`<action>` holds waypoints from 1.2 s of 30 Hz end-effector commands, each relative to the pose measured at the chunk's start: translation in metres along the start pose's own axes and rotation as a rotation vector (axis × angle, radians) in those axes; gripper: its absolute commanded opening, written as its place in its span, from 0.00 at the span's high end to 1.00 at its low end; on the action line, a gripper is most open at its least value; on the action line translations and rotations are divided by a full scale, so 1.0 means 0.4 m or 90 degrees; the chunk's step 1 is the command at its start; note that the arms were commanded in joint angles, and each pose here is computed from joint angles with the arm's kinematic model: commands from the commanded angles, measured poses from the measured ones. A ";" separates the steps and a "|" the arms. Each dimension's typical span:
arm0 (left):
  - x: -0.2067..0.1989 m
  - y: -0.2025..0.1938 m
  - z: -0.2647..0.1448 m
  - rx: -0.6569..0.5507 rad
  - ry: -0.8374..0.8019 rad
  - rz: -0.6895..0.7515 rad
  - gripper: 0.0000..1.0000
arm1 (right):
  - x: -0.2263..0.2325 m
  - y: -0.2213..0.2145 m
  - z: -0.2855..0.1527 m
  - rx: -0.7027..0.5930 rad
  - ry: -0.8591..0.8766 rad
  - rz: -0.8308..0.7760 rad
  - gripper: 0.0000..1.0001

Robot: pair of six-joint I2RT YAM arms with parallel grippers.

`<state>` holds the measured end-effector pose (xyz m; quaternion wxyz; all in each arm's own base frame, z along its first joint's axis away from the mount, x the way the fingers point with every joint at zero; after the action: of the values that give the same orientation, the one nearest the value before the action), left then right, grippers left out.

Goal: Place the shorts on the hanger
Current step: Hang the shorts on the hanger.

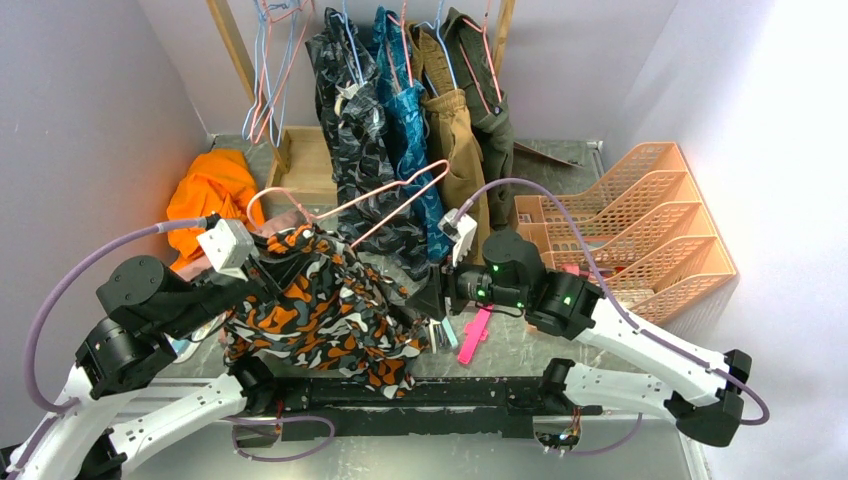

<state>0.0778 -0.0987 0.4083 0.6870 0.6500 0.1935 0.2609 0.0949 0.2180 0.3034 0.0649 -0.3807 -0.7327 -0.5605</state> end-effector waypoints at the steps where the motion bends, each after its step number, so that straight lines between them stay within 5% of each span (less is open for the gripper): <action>1: 0.012 0.030 -0.010 -0.036 0.032 0.005 0.93 | 0.003 -0.016 -0.009 0.036 -0.014 0.003 0.46; 9: 0.013 0.032 -0.009 -0.037 0.034 0.005 0.93 | -0.006 -0.036 0.017 0.114 -0.050 -0.009 0.51; 12: 0.011 0.047 -0.012 -0.048 0.028 0.004 0.93 | -0.022 -0.019 0.020 0.093 -0.121 -0.008 0.74; 16: 0.003 0.119 -0.030 -0.115 -0.002 0.007 0.93 | -0.028 0.105 -0.039 -0.067 -0.273 -0.051 0.99; 21: -0.008 0.271 -0.089 -0.248 -0.041 0.021 0.93 | 0.103 0.377 -0.218 -0.337 -0.267 -0.111 1.00; 24: -0.016 0.324 -0.133 -0.319 -0.058 0.017 0.93 | 0.137 0.417 -0.256 -0.397 -0.219 -0.121 1.00; 28: -0.018 0.295 -0.157 -0.328 -0.050 -0.002 0.93 | 0.088 0.338 -0.169 -0.320 -0.232 -0.098 1.00; 36: -0.031 0.148 -0.114 -0.200 -0.063 -0.042 0.93 | 0.015 0.198 -0.054 -0.197 -0.246 -0.039 1.00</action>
<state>0.0350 -0.0658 0.4699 0.7962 0.5341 0.1329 0.2513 0.1344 0.2114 0.3808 -0.1572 -0.4417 -0.6470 -0.6014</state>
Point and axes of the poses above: each gripper's point midway between its finger pads, its own z axis out along the fingers, its own x axis along the line the jaws close on, y = z × x, the point moved 9 cm from there along -z, back along the fingers, and after that the axes turned 5 degrees about z, right-handed, at the moved point
